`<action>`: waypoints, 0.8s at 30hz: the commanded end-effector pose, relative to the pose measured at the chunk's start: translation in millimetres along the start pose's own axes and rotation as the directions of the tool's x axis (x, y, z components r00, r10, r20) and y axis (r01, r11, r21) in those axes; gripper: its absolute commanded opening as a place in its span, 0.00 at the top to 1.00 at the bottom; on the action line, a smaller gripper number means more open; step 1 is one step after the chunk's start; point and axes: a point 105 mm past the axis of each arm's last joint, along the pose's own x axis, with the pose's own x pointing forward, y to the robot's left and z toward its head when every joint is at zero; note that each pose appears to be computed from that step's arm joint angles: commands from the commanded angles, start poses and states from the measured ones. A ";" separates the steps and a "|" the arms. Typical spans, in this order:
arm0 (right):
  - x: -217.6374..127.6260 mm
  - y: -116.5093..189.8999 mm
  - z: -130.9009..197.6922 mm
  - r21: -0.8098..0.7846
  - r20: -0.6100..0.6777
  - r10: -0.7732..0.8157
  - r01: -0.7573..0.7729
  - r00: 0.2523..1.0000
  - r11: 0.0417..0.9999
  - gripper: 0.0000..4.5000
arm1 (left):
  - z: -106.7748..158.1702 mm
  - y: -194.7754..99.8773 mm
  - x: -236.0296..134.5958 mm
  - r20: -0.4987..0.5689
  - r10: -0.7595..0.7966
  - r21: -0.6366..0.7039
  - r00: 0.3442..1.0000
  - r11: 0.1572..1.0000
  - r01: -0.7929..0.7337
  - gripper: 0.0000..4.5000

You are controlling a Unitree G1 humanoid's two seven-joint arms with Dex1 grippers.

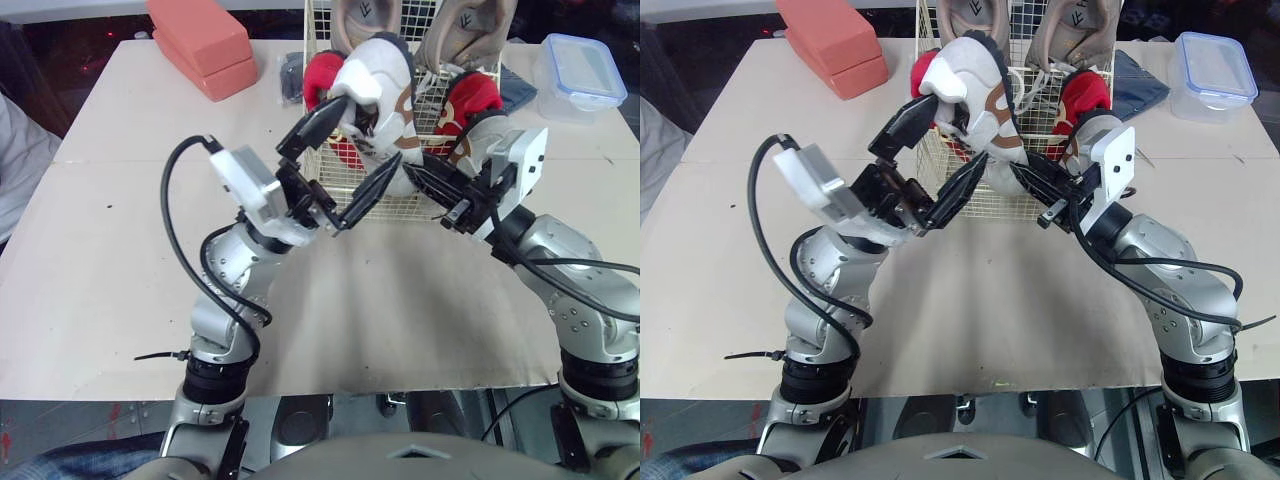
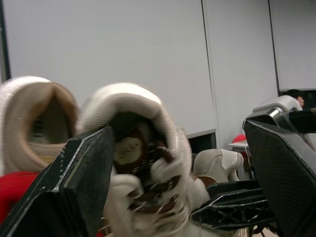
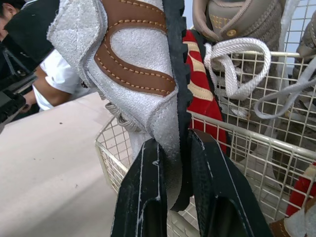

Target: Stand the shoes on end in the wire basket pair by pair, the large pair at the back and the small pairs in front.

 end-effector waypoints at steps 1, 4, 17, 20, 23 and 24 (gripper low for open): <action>-6.7 -1.3 17.3 -0.030 0.074 0.008 -0.006 0.997 1.000 1.00 | 16.8 6.9 -5.9 0.044 0.040 0.030 0.998 0.999 -0.042 0.01; -7.9 1.3 17.5 -0.032 0.079 0.034 -0.031 0.996 0.999 1.00 | 5.7 19.1 -7.8 -0.022 0.105 -0.016 0.994 0.994 -0.105 0.01; -7.3 18.8 16.9 -0.044 0.083 0.130 -0.126 0.988 0.991 1.00 | -9.8 35.6 7.9 -0.101 0.081 -0.113 0.992 0.989 -0.093 0.01; -7.2 20.4 16.4 -0.044 0.083 0.136 -0.133 0.987 0.990 1.00 | -10.8 34.3 9.1 -0.101 0.061 -0.117 0.993 0.990 -0.073 0.18; -7.7 21.4 14.4 -0.048 0.080 0.141 -0.138 0.987 0.989 1.00 | -10.8 32.1 9.9 -0.096 0.046 -0.123 0.994 0.991 -0.057 0.45; -7.9 21.3 13.8 -0.049 0.078 0.142 -0.138 0.987 0.989 1.00 | -11.1 31.8 9.8 -0.097 0.043 -0.125 0.994 0.991 -0.055 0.57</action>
